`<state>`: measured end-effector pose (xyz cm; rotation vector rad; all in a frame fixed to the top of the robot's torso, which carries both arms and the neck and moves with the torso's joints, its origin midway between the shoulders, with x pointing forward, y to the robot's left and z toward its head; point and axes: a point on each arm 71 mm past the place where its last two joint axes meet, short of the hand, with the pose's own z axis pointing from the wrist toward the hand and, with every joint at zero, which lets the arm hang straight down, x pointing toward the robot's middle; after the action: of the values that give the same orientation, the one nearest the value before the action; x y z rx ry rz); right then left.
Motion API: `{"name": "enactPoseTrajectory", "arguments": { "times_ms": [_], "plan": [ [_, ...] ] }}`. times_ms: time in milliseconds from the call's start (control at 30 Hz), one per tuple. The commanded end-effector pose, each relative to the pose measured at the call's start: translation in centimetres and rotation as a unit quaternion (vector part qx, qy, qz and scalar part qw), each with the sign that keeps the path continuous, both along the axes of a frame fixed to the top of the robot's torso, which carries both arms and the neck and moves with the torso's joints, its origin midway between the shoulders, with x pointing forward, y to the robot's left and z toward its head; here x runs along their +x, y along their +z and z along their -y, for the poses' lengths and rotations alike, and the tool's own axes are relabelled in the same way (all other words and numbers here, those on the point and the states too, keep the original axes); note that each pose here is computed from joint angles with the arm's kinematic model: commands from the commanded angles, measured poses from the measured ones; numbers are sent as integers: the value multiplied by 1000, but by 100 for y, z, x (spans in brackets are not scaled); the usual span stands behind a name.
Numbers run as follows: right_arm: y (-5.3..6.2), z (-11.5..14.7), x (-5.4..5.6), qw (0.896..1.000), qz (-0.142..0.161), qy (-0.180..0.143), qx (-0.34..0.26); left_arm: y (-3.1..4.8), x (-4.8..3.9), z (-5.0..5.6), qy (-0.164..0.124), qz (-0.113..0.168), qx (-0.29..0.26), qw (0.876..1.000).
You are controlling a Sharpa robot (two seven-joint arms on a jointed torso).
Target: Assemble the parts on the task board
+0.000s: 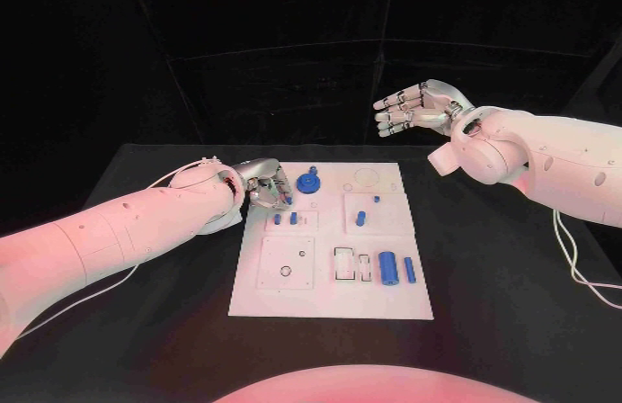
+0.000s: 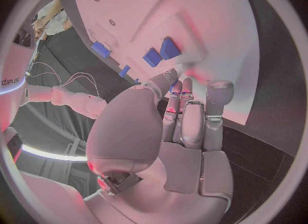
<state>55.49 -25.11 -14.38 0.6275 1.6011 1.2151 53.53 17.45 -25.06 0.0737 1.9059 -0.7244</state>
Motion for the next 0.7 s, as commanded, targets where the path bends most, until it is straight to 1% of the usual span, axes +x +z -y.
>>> {"name": "enactPoseTrajectory", "arguments": {
  "times_ms": [33, 700],
  "plan": [
    [21, -15, -3, 1000, 5, 6, 3, 0, 10, -5, 9, 0, 6, 1000],
    [21, -12, -5, 1000, 5, 5, 3, -7, 22, -18, 17, -1, 10, 1000]
  ]
}}
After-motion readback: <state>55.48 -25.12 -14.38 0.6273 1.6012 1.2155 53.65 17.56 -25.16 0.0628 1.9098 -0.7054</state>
